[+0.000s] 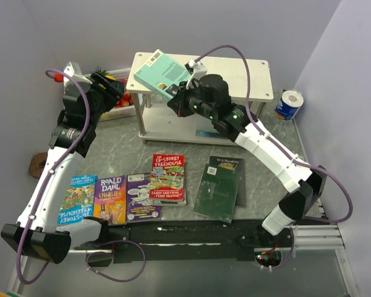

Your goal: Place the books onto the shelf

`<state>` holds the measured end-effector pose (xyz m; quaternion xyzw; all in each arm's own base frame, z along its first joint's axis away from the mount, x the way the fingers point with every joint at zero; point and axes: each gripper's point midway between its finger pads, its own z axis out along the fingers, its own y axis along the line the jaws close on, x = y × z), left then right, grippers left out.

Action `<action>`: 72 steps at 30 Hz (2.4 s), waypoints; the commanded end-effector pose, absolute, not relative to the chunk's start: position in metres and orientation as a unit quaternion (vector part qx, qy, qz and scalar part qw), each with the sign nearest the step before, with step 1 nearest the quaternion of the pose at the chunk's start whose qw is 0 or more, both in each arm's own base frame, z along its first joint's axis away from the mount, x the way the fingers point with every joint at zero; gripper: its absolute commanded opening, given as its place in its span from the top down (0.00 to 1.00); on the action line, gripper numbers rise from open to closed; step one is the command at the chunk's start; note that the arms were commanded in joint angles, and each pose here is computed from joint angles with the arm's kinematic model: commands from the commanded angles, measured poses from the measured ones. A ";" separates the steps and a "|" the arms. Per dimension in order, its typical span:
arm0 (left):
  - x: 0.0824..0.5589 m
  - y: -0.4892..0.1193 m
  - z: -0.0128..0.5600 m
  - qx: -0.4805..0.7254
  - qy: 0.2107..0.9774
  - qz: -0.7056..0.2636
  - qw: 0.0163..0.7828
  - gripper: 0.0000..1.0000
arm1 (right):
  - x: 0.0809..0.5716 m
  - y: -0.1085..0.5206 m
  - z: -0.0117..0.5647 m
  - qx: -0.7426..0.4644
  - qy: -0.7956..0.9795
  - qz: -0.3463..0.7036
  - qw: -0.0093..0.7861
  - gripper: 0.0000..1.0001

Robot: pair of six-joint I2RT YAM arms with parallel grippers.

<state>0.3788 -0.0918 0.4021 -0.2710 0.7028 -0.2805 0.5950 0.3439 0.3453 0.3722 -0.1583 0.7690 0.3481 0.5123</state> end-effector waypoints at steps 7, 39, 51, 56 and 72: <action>0.388 -0.096 0.457 -0.233 0.659 -0.318 0.640 0.29 | 0.391 0.284 0.388 -0.076 0.776 0.316 0.540 1.00; 0.482 -0.170 0.427 -0.129 0.697 -0.437 0.553 0.36 | 0.431 0.244 0.402 -0.025 0.775 0.307 0.552 0.25; 0.476 -0.195 0.410 -0.094 0.710 -0.481 0.506 0.44 | 0.426 0.242 0.392 -0.016 0.778 0.312 0.546 0.27; 0.472 -0.197 0.411 -0.095 0.707 -0.482 0.509 0.44 | 0.427 0.238 0.392 -0.015 0.780 0.305 0.547 0.27; 0.387 -0.058 0.397 -0.298 0.689 -0.269 0.604 0.04 | 0.319 0.182 0.392 0.031 0.729 0.301 0.615 0.14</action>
